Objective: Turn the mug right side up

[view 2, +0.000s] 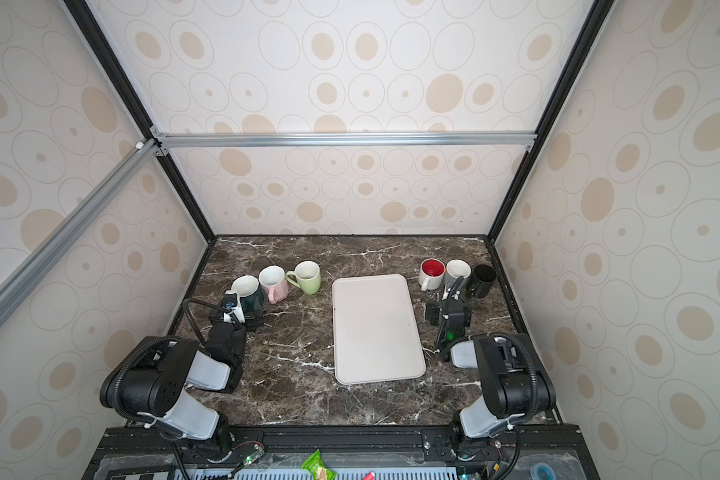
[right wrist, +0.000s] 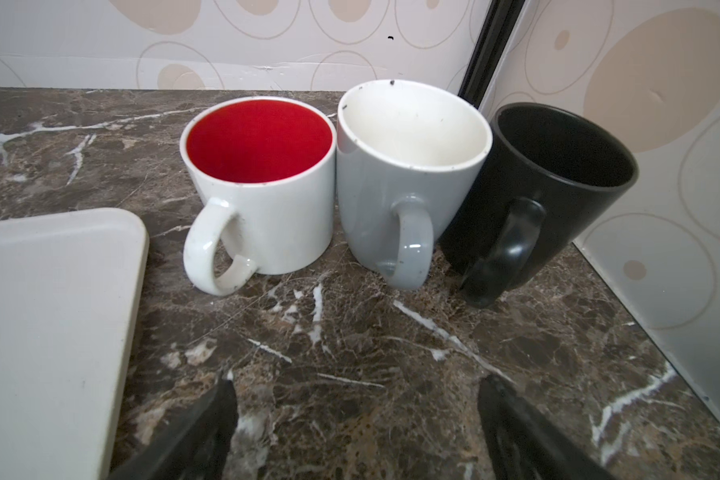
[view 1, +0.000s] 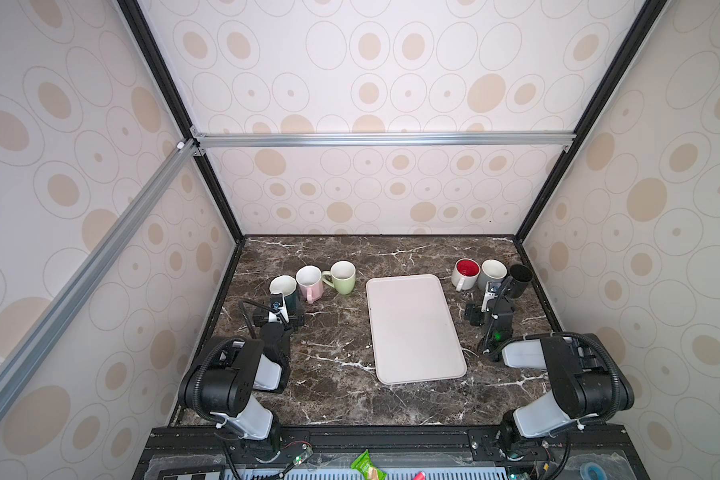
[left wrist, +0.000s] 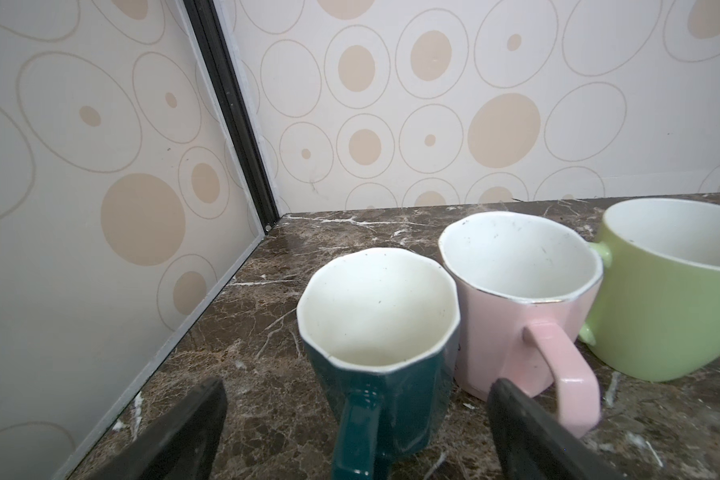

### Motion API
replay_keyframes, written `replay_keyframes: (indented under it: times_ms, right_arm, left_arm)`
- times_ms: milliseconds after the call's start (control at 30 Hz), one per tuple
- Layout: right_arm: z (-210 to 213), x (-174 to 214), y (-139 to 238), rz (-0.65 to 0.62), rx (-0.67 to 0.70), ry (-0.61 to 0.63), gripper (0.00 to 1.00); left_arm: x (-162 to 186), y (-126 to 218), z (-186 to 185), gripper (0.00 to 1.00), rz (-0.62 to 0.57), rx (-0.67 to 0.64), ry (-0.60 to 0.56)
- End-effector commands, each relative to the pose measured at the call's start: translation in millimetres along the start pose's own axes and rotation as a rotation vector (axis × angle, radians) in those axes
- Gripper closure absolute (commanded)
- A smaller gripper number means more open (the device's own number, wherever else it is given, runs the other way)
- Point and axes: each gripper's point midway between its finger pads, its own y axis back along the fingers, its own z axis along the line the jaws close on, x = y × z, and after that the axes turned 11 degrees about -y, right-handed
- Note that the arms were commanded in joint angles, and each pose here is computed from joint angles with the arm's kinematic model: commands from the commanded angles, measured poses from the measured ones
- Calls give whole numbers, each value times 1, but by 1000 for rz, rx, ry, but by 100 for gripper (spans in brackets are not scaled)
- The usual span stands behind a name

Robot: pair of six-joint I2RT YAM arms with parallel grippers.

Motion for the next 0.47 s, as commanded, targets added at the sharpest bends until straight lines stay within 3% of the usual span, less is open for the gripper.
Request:
replay_keyframes:
  times_ms: [0, 367, 433]
  right_arm:
    - [5, -9, 1, -37, -20, 10, 7]
    - [5, -8, 0, -27, -17, 11, 7]
    - [5, -8, 0, -27, -18, 11, 0]
  left_arm:
    - [-10, -1, 3, 2, -38, -4, 18]
    - [-7, -10, -2, 2, -13, 40, 21]
    - [-6, -9, -2, 2, -14, 37, 22]
